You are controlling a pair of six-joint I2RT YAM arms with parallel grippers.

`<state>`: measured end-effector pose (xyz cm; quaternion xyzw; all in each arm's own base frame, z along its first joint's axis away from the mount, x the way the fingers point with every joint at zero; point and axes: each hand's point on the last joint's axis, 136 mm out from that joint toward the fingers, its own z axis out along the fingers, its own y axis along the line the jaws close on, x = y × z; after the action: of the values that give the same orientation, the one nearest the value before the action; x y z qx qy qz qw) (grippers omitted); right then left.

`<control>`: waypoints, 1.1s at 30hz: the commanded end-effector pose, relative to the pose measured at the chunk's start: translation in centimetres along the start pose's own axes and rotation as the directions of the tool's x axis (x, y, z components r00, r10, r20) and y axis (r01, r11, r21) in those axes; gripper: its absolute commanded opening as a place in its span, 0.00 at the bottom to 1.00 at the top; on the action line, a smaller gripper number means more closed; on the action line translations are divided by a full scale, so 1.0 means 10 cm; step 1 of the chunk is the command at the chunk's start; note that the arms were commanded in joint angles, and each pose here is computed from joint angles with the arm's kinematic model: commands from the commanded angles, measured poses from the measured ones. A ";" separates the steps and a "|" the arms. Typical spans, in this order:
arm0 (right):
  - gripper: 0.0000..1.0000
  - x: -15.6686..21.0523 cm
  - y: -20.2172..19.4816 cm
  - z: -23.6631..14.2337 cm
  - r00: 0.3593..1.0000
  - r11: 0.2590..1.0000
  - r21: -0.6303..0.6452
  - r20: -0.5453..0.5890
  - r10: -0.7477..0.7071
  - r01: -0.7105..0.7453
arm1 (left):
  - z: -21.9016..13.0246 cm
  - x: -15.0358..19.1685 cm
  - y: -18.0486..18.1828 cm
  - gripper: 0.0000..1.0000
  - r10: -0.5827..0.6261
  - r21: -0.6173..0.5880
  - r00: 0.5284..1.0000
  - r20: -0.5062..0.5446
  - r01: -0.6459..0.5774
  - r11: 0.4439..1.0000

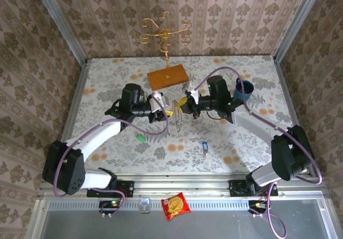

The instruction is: Put the keys on the keyring

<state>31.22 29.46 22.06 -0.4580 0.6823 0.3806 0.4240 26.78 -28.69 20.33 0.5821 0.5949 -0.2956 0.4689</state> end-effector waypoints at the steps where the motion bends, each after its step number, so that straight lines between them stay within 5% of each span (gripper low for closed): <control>1: 0.00 -0.01 0.12 0.03 0.999 0.997 -0.064 0.010 -0.045 0.045 | 0.04 0.00 -0.12 0.43 -0.055 0.082 0.998 0.041 0.052 0.995; 12: 0.00 0.04 0.21 0.14 0.994 0.991 -0.091 -0.032 -0.102 0.099 | 0.07 -0.02 -0.21 0.35 -0.085 0.150 0.993 0.079 0.072 0.986; 28: 0.00 0.09 0.32 0.23 0.993 0.985 -0.143 -0.047 -0.109 0.101 | 0.06 -0.06 -0.27 0.00 -0.071 0.163 0.987 0.146 0.047 0.986; 33: 0.30 0.17 0.19 0.15 0.990 0.993 -0.055 -0.085 -0.109 0.105 | 0.08 -0.03 -0.26 0.00 -0.066 0.125 0.984 0.166 0.045 0.991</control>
<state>29.17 31.14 19.74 -0.5182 0.6648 0.3709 0.3899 24.31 -29.51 18.27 0.5672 0.5748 -0.3908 0.4417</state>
